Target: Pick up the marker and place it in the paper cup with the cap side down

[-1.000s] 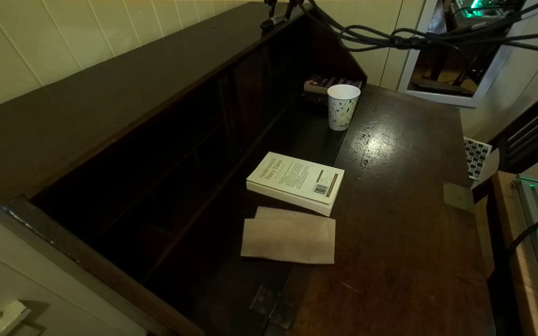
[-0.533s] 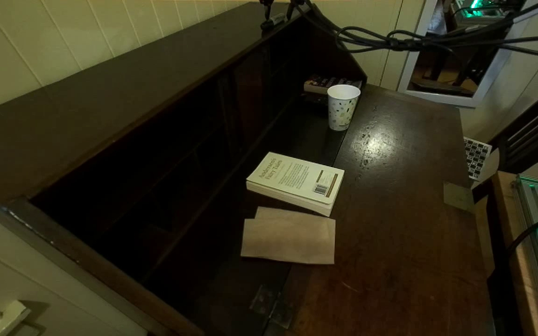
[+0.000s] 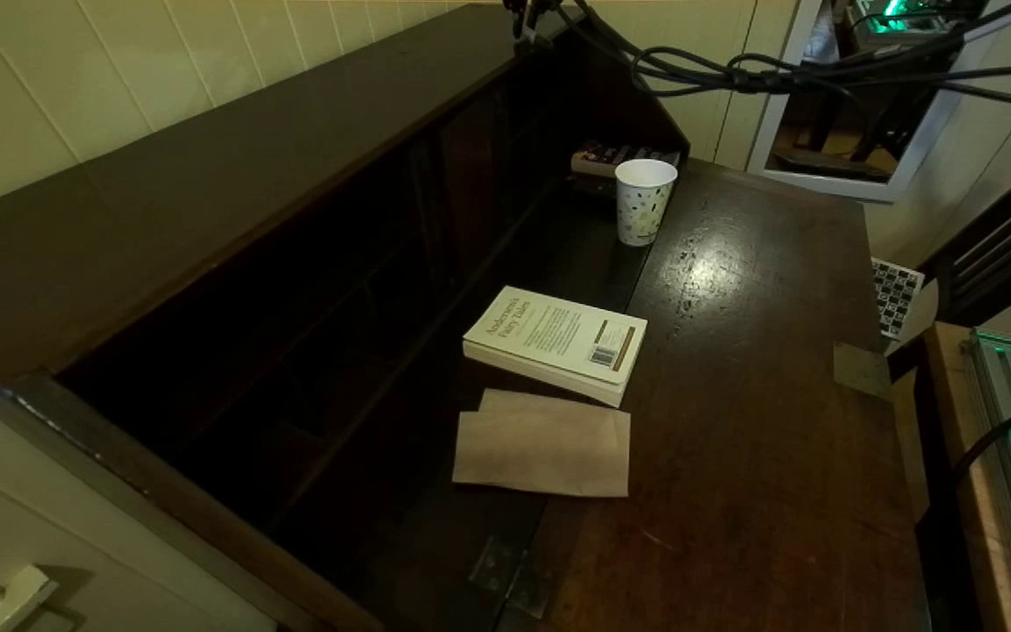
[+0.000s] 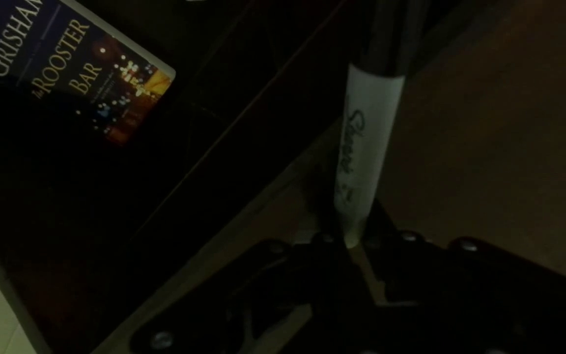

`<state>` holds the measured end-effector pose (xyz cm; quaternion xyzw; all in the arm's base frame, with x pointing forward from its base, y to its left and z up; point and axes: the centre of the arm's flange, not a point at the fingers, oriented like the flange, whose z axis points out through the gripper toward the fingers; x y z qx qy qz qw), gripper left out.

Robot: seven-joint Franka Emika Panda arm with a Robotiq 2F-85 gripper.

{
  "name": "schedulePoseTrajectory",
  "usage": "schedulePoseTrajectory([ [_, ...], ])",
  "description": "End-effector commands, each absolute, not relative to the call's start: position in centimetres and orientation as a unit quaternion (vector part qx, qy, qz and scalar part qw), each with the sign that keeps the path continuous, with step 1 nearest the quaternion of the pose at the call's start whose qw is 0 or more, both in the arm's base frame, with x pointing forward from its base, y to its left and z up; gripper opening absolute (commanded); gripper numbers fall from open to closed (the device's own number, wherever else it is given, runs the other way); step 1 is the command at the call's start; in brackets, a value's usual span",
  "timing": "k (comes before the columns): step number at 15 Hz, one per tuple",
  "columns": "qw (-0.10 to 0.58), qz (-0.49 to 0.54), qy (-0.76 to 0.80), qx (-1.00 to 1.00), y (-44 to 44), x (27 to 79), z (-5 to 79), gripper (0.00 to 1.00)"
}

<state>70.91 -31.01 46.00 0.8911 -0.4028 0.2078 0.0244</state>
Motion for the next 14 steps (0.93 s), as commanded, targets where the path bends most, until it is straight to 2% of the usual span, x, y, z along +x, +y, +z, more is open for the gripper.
schedulePoseTrajectory([
  [1, 0.021, 0.199, -0.420, 0.885, -31.5, 71.6, 45.7, 0.04],
  [14, 0.034, 0.229, -0.407, 0.884, -27.3, 65.2, 47.7, 0.04],
])
